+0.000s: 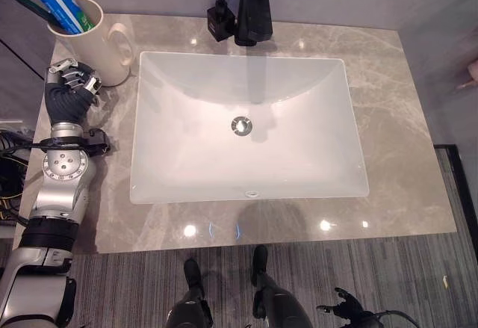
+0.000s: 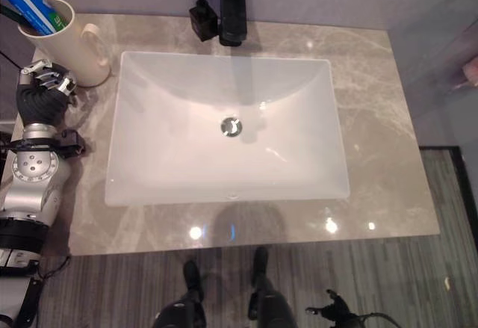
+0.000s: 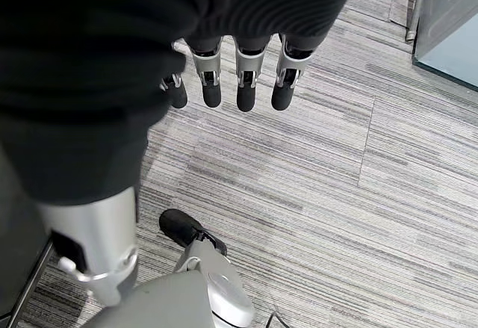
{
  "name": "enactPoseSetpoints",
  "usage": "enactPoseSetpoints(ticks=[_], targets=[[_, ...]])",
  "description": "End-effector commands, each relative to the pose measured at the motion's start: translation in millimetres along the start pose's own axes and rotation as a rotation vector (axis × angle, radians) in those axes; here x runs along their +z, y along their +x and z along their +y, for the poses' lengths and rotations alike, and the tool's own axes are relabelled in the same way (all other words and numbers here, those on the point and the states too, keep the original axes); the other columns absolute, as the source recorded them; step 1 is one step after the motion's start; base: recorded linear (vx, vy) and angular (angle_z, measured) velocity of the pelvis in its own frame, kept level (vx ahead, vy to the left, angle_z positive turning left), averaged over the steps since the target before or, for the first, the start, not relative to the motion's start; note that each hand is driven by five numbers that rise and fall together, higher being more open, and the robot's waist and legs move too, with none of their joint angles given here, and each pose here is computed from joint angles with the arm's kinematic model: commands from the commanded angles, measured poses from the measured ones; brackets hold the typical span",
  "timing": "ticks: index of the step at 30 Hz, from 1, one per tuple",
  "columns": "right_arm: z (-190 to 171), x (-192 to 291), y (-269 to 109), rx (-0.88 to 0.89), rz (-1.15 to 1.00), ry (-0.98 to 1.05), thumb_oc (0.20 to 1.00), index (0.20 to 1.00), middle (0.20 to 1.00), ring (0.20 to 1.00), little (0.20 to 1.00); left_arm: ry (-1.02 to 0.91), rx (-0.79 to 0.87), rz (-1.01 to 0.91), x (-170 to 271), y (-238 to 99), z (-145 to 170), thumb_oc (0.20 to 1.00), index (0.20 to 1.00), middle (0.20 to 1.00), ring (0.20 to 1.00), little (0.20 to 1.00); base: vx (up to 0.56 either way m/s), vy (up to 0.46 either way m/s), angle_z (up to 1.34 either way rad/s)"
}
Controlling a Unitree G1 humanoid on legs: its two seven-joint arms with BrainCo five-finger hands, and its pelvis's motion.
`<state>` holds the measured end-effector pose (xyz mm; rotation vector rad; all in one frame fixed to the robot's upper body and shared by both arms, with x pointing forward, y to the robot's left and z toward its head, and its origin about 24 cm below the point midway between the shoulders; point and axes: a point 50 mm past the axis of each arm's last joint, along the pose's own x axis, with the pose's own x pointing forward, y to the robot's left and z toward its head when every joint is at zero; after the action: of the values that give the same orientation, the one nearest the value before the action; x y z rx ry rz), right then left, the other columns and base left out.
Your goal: Put brush and paste in cup on sink, flatten towel.
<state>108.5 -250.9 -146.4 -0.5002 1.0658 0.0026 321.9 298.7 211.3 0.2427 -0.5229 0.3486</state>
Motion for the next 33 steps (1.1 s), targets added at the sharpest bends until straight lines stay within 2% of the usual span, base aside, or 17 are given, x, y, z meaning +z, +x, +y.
enactPoseSetpoints(ticks=[1,20,33], targets=[[-17,7,2,-0.043,-0.022,-0.002,1.0,1.0,1.0,1.0,1.0,0.004,0.012,0.04,-8,6,-1,0.2,0.2,0.2,0.2,0.2,0.0,0.0,0.0],[-29,-5,-1,-0.059,0.013,-0.018,1.0,1.0,1.0,1.0,1.0,-0.021,-0.04,0.136,-20,10,-3,0.2,0.2,0.2,0.2,0.2,0.0,0.0,0.0],[-34,-9,-2,-0.071,0.022,-0.03,1.0,1.0,1.0,1.0,1.0,0.033,0.057,0.108,-6,33,10,0.2,0.2,0.2,0.2,0.2,0.0,0.0,0.0]])
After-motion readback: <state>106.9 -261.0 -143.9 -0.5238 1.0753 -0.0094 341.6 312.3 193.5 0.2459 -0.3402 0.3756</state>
